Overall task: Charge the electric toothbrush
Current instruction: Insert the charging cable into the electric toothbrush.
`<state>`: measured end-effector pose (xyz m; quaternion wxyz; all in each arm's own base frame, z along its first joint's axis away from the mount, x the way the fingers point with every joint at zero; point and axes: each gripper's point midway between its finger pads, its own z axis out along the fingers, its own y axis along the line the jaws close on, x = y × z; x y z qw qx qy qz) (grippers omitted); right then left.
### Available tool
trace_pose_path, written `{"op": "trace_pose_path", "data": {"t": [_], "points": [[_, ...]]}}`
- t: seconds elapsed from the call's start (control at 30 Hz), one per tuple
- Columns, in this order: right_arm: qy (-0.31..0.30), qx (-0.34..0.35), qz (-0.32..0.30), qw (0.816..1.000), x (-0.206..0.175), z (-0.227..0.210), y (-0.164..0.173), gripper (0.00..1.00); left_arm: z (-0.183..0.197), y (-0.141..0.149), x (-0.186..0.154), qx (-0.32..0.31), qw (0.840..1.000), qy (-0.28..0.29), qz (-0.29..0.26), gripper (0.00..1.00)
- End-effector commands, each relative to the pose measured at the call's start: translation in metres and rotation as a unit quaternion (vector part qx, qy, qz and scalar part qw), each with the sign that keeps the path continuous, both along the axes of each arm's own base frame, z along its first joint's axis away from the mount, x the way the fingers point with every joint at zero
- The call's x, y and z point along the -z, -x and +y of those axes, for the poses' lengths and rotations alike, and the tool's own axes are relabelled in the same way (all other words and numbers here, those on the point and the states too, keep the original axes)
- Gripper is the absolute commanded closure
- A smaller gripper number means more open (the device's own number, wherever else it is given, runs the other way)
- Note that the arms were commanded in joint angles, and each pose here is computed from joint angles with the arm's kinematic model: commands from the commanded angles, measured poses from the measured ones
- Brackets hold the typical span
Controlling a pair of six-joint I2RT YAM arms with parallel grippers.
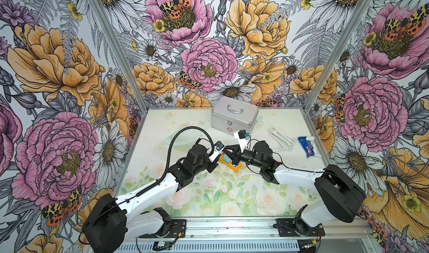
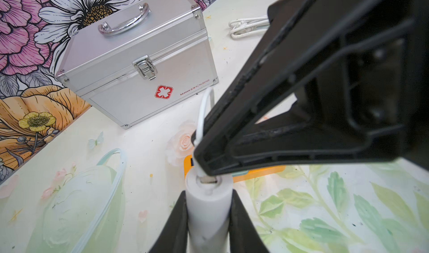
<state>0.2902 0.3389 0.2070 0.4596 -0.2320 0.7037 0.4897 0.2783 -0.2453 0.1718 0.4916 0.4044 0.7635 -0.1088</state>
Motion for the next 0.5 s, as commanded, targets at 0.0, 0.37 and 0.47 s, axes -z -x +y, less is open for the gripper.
{"op": "trace_pose_path", "data": {"t": [0.0,0.37,0.47], "points": [[0.026,-0.016,0.036,0.999,0.022,0.006,0.011,1.0,-0.019,-0.01,-0.095,0.017,0.987,0.116,-0.11,1.0],[0.026,-0.028,0.048,0.998,0.026,0.008,0.013,1.0,-0.021,-0.012,-0.119,0.018,0.981,0.138,-0.137,1.0],[0.029,-0.026,0.049,0.998,0.029,0.007,0.014,1.0,-0.02,-0.012,-0.128,0.016,0.977,0.153,-0.149,1.0]]}}
